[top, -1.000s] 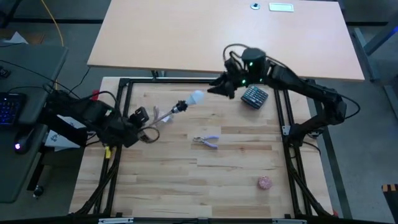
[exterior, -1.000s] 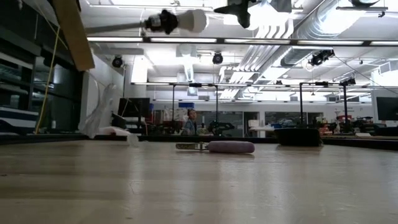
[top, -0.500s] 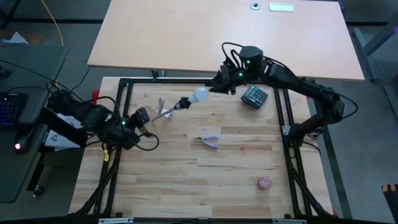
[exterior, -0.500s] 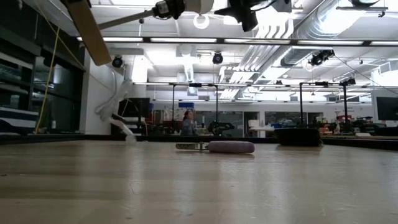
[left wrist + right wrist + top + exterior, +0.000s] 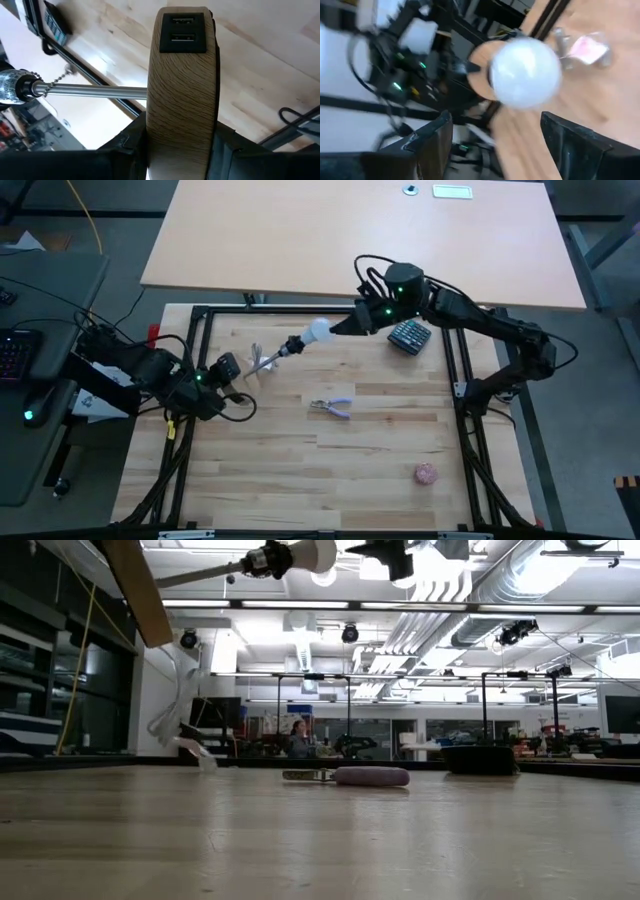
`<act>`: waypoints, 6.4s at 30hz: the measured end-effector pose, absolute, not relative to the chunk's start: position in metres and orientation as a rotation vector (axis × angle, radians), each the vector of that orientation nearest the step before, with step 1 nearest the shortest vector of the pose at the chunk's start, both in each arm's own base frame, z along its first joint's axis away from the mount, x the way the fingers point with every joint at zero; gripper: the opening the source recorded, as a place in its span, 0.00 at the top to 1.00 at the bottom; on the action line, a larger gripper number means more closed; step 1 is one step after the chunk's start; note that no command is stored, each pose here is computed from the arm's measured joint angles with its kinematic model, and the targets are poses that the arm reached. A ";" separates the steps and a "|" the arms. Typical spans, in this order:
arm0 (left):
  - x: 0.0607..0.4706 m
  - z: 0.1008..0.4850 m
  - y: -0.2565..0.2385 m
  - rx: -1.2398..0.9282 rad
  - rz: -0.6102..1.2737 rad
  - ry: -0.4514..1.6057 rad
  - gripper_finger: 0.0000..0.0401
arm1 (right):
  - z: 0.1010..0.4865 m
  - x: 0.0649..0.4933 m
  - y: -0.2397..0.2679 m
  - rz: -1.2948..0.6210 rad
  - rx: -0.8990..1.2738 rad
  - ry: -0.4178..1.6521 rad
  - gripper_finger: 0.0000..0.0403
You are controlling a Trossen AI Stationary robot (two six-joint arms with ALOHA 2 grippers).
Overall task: Screw lightbulb
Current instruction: Remove the light bulb from the lamp socket
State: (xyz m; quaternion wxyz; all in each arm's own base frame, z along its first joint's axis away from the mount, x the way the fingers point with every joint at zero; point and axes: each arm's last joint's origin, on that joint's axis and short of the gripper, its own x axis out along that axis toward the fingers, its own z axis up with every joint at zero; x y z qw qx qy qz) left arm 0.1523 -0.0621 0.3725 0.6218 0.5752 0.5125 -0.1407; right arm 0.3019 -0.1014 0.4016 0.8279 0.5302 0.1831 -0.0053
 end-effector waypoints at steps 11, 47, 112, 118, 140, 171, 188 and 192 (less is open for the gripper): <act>0.152 0.372 -0.063 1.334 -0.367 1.169 0.70 | 0.396 0.295 -0.104 0.082 0.469 0.426 0.28; 0.164 0.370 -0.069 1.392 -0.373 1.129 0.70 | 0.394 0.310 -0.077 0.196 -0.539 0.377 0.28; 0.180 0.371 -0.060 1.267 -0.215 1.123 0.70 | 0.389 0.318 -0.076 -0.143 0.967 0.408 0.28; 0.186 0.373 -0.065 1.127 -0.257 1.033 0.70 | 0.389 0.318 -0.076 0.027 0.183 0.423 0.28; 0.165 0.362 -0.054 1.252 -0.439 1.255 0.70 | 0.365 0.306 -0.065 0.072 -0.866 0.806 0.28; 0.157 0.378 -0.076 1.226 -0.453 1.093 0.70 | 0.378 0.337 -0.018 -0.018 -1.148 0.588 0.28; 0.141 0.377 -0.094 1.323 -0.509 1.057 0.70 | 0.380 0.339 0.009 0.098 -1.106 0.478 0.28; 0.142 0.377 -0.094 1.304 -0.493 1.056 0.70 | 0.382 0.340 0.014 0.086 -1.059 0.448 0.28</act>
